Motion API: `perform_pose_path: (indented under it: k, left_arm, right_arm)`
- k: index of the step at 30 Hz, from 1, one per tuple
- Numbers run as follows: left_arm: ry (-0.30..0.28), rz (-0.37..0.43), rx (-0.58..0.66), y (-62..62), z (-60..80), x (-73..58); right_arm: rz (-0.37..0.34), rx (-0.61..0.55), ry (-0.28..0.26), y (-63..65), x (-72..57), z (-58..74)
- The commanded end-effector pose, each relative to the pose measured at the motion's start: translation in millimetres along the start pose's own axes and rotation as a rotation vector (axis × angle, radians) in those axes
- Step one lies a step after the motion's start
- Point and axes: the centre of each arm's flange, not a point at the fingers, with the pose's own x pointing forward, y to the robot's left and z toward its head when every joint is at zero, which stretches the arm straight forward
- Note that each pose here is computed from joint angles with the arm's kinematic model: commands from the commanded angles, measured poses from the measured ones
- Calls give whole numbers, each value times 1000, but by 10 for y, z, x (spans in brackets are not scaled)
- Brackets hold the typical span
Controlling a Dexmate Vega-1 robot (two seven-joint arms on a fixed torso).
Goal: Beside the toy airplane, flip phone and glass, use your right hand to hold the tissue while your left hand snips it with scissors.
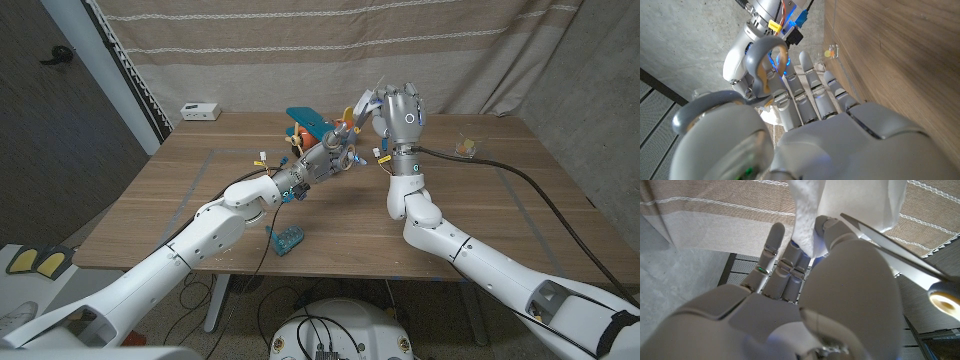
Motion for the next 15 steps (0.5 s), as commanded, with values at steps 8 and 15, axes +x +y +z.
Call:
perform_pose_path:
  k: [8,15]
  left_arm:
    - [3,6,-9,10,-20,15]
    - [3,3,-13,-1,-24,19]
  right_arm:
    - [3,12,-8,-2,-5,10]
    - [2,12,-7,-9,-6,4]
